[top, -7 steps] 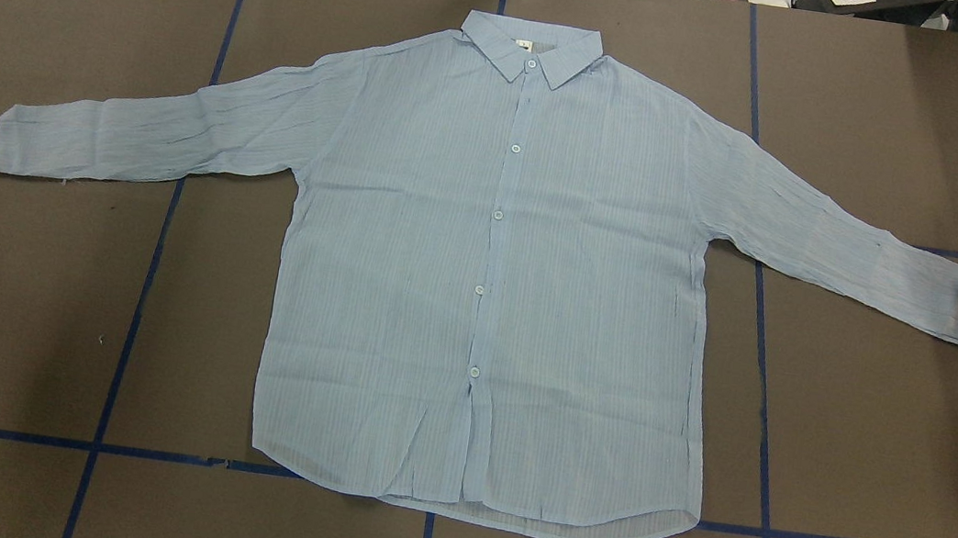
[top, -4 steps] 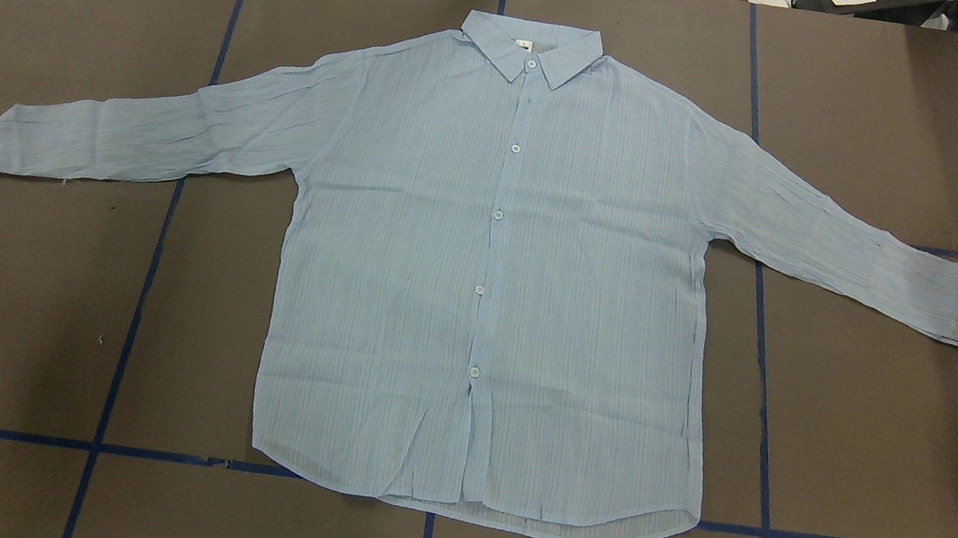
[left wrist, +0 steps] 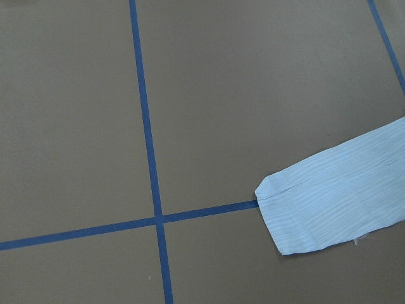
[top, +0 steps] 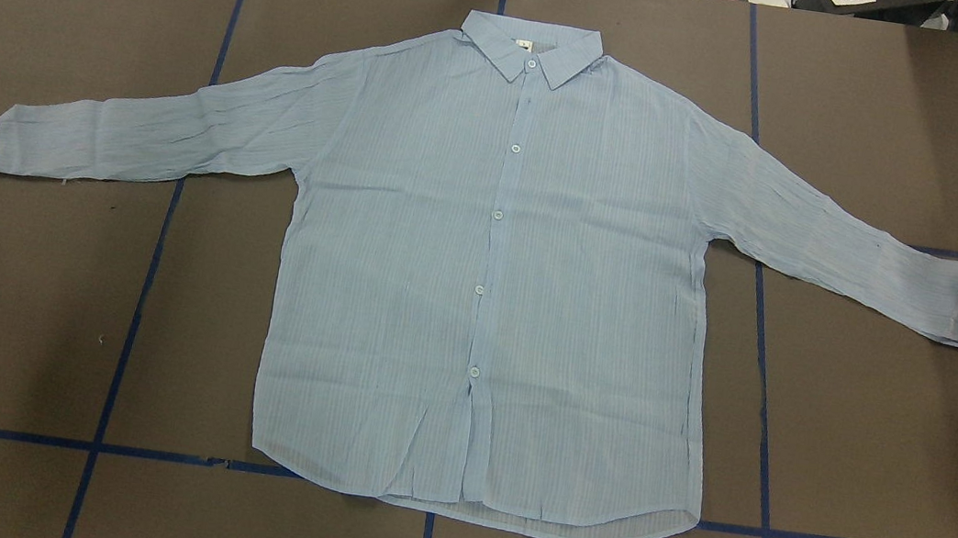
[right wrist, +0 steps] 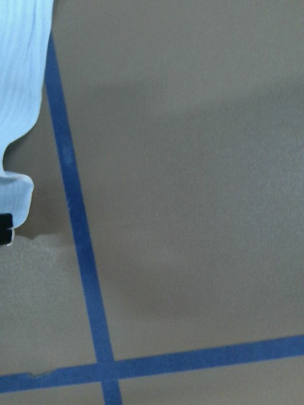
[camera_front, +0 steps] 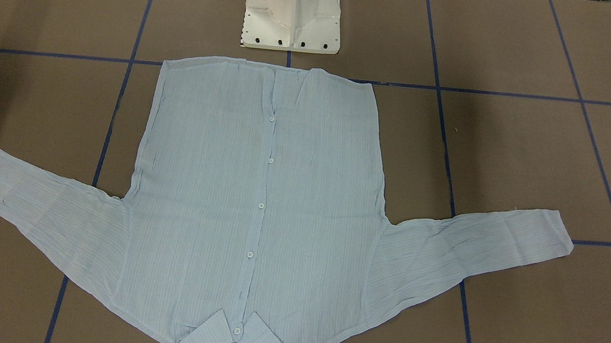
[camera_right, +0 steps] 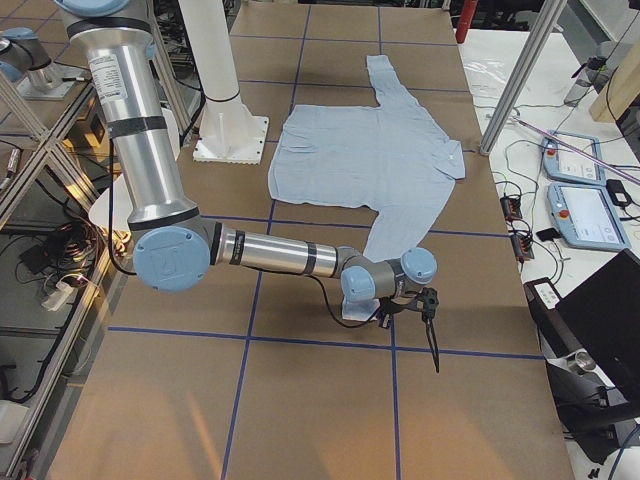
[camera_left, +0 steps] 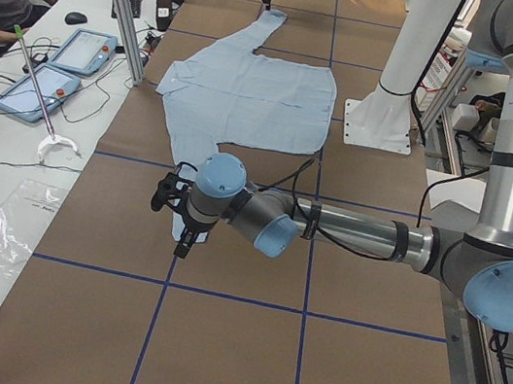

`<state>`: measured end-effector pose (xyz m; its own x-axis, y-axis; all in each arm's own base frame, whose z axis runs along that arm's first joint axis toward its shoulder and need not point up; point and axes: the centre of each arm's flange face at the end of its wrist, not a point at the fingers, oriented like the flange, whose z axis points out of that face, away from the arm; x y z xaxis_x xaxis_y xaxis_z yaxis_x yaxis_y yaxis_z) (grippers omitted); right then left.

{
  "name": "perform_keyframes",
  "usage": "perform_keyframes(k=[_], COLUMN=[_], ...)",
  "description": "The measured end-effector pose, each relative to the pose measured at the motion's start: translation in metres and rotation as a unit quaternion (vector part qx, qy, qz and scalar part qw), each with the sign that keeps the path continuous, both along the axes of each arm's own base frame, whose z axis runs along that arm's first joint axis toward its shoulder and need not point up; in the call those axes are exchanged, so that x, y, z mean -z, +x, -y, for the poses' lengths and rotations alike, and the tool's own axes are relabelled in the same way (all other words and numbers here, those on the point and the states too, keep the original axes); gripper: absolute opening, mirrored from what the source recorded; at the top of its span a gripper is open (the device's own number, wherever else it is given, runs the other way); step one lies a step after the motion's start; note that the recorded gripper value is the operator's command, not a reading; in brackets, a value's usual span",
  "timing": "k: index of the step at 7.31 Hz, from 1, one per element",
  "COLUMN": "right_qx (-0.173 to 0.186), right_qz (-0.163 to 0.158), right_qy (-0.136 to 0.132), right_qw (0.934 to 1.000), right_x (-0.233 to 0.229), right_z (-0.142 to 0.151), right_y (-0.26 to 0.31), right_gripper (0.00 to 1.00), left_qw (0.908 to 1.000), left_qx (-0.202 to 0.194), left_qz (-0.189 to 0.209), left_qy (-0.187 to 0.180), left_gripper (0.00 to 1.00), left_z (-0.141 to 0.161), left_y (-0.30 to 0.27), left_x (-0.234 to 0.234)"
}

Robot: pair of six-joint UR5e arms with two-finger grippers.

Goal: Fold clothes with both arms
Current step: 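Lift the cuff with the right gripper and carry it toward the collar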

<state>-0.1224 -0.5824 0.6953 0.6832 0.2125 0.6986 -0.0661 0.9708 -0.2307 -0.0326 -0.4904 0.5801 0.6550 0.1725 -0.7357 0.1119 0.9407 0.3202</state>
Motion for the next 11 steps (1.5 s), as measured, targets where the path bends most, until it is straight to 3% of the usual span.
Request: perform_keyframes(k=[3, 6, 9, 11], right_qx=[-0.028, -0.075, -0.136, -0.205], right_qz=[0.041, 0.081, 0.091, 0.091], right_qy=[-0.001, -0.051, -0.107, -0.131], right_qw=[0.9988, 0.9926, 0.9807, 0.9658], right_x=[0.055, 0.156, 0.296, 0.406], right_z=[0.003, 0.009, 0.038, 0.067], right_y=[-0.005, -0.061, -0.174, -0.259], right_gripper=[0.0, 0.0, 0.0, 0.0], left_qw=[1.0, 1.0, 1.0, 1.0], left_qx=[-0.001, -0.002, -0.002, -0.002], left_qz=[-0.001, -0.003, -0.003, -0.003], left_qy=[0.001, 0.001, 0.0, 0.0], left_gripper=[1.0, 1.0, 1.0, 1.0], left_z=[0.0, -0.001, -0.001, -0.001], left_y=[0.0, 0.0, 0.001, 0.0], left_x=[0.001, 0.001, 0.0, 0.0])
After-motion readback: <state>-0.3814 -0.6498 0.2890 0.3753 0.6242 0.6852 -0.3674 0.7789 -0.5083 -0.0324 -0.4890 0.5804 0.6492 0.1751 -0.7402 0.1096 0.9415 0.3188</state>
